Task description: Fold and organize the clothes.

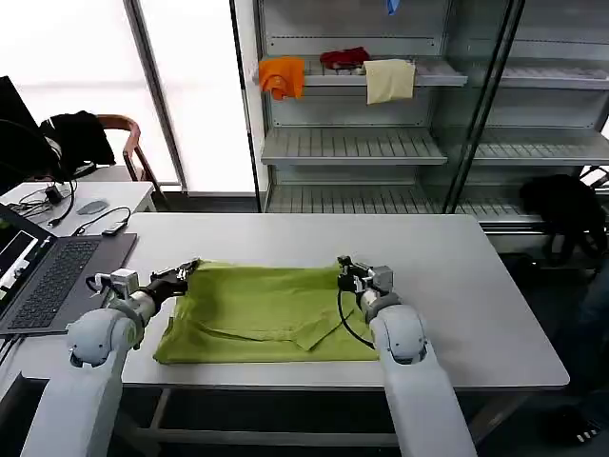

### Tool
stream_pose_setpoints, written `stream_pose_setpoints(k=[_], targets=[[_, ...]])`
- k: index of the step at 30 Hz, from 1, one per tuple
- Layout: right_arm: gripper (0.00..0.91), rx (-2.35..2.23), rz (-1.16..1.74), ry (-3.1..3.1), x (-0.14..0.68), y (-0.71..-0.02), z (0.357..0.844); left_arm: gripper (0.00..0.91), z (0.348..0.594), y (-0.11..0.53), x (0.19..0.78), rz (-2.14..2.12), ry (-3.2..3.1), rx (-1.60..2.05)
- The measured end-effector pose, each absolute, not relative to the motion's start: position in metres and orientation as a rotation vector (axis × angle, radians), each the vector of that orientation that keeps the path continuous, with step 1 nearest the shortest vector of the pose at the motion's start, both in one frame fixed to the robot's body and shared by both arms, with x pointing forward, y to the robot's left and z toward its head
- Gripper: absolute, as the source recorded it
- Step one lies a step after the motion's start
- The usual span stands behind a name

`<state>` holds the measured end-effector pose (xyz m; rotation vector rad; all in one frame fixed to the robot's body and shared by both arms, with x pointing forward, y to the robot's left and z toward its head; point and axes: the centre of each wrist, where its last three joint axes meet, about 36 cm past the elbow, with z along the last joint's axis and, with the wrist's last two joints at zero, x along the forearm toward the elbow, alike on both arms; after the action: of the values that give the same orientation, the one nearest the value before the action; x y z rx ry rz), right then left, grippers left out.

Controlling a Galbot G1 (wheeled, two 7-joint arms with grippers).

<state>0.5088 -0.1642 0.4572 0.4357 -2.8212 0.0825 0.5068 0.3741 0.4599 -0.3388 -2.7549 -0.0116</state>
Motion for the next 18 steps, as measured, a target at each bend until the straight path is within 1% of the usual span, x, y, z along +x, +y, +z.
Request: stream_pose_setpoints(k=[9,18], targets=[[0.000,0.476,0.107,-2.813,0.476,-0.164,0.453,0.010,0.453,0.381,0.474,-0.017,-2.759,-0.385],[0.000,0.510,0.130,-2.794,0.446,-0.158,0.447,0.010,0.439,0.387,0.453,-0.048,-2.738,-0.387]])
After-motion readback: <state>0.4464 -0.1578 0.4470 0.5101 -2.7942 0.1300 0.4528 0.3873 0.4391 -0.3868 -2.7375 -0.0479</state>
